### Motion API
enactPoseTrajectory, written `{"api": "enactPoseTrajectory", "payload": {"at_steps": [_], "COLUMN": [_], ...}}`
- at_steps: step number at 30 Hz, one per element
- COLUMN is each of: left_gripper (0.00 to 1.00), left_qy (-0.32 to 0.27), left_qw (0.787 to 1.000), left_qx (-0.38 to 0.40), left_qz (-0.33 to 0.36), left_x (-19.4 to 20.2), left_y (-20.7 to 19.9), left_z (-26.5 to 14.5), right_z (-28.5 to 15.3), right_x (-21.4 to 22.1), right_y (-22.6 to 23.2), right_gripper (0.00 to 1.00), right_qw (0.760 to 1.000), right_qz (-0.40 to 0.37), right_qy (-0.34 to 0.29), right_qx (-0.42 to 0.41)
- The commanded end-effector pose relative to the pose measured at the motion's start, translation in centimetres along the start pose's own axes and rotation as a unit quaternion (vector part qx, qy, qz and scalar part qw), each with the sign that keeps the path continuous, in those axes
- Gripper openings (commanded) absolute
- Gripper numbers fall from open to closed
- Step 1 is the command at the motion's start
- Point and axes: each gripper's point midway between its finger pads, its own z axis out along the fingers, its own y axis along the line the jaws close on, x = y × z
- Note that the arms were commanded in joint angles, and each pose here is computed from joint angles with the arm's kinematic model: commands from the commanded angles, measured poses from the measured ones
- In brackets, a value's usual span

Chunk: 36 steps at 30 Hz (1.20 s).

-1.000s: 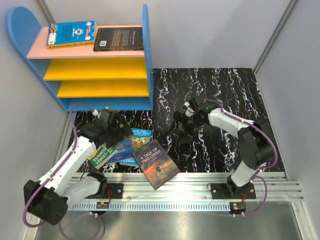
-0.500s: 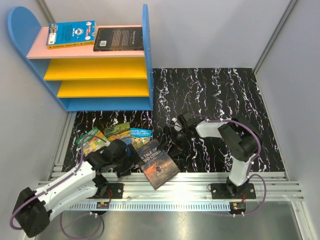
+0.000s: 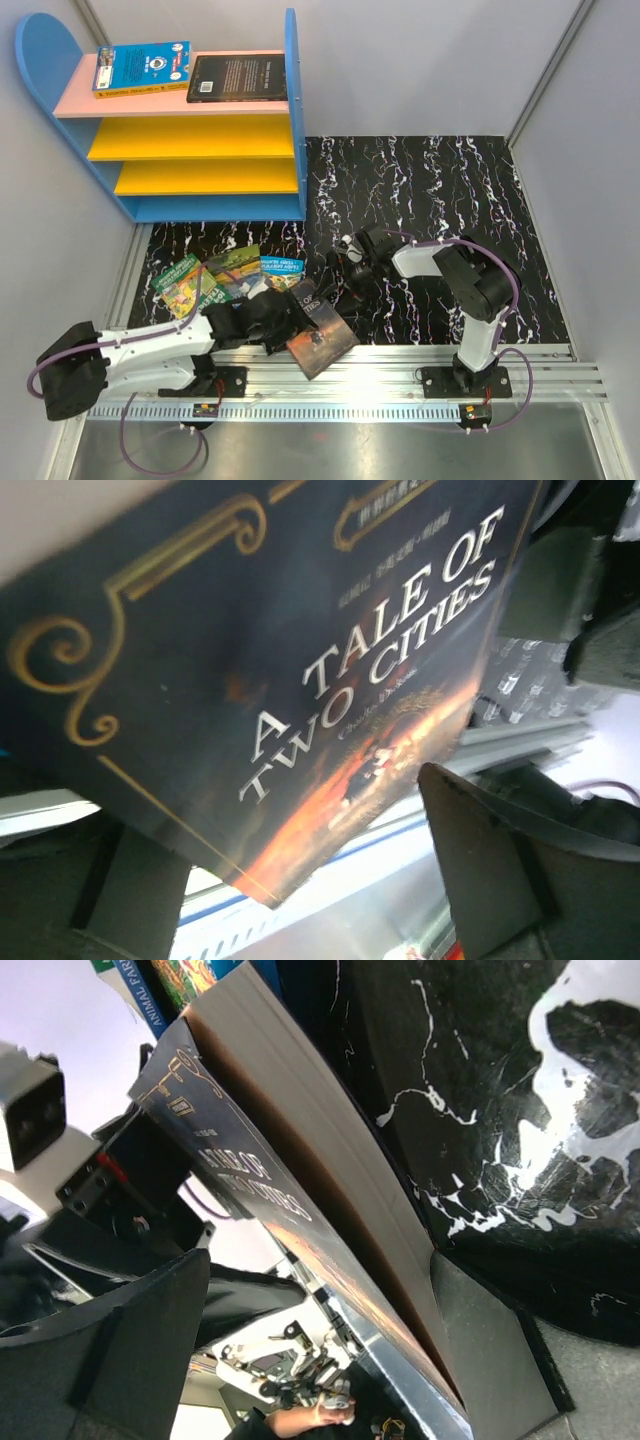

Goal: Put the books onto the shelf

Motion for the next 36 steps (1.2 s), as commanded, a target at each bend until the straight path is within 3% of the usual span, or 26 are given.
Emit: {"api": "enactPoseTrajectory", "payload": {"at_steps": [1,5,6,9,12,16,17,19,21,22,24,25,27,31,36], "left_gripper": [0.83,0.6,0.44,0.22,0.12,0.14,0.12,0.0,0.0,0.0,0.0,0.0,0.0,0.0,0.0], "left_qy": [-0.053,-0.089,-0.099,-0.142,-0.164,-0.154,-0.152,-0.168,-0.194,-0.233,-0.275,-0.3,-0.331,-0.397,-0.506], "left_qw": [0.998,0.996,0.995,0.99,0.986,0.988,0.988,0.985,0.979,0.969,0.956,0.947,0.935,0.902,0.823], "left_qx": [0.013,0.015,0.014,-0.001,0.009,0.03,0.031,0.029,0.016,0.039,0.022,0.048,0.033,0.094,0.177], "left_qz": [0.009,0.022,0.025,0.015,0.008,0.007,0.014,0.027,0.065,0.071,0.104,0.102,0.122,0.143,0.189], "left_x": [-0.7,-1.8,-2.2,-4.0,-5.0,-4.7,-4.6,-5.2,-6.2,-7.8,-10.0,-11.3,-14.0,-18.2,-22.5], "left_y": [-3.0,-5.2,-5.4,-4.9,-4.5,-4.7,-4.7,-5.7,-6.2,-8.8,-9.6,-12.1,-12.6,-17.4,-23.8], "left_z": [-0.3,-3.0,-3.7,-6.2,-6.8,-5.6,-5.3,-5.8,-7.2,-9.7,-12.7,-15.7,-18.5,-26.1,-36.3], "right_z": [1.5,1.2,1.0,0.5,-0.1,-0.8,-0.8,-1.2,-1.5,-2.0,-2.9,-3.8,-5.7,-10.2,-13.3], "right_x": [0.8,1.3,1.4,1.7,2.1,2.5,2.6,2.7,3.1,3.0,3.7,3.4,4.6,6.1,8.5], "right_y": [-4.7,-4.8,-4.7,-4.2,-3.8,-3.2,-3.1,-2.9,-2.7,-2.2,-2.1,-0.7,1.0,6.8,8.1], "right_gripper": [1.0,1.0,1.0,1.0,1.0,1.0,1.0,1.0,1.0,1.0,1.0,1.0,1.0,1.0,1.0], "right_qw": [0.998,0.997,0.997,0.997,0.997,0.997,0.997,0.997,0.997,0.997,0.995,0.995,0.994,0.991,0.988], "right_qz": [0.035,0.038,0.037,0.035,0.033,0.031,0.033,0.033,0.035,0.027,0.027,0.011,0.01,-0.028,-0.046], "right_qy": [-0.011,-0.015,-0.016,-0.021,-0.024,-0.031,-0.031,-0.035,-0.035,-0.044,-0.045,-0.061,-0.067,-0.11,-0.128], "right_qx": [0.058,0.059,0.06,0.06,0.062,0.06,0.059,0.058,0.063,0.063,0.083,0.081,0.088,0.067,0.078]}}
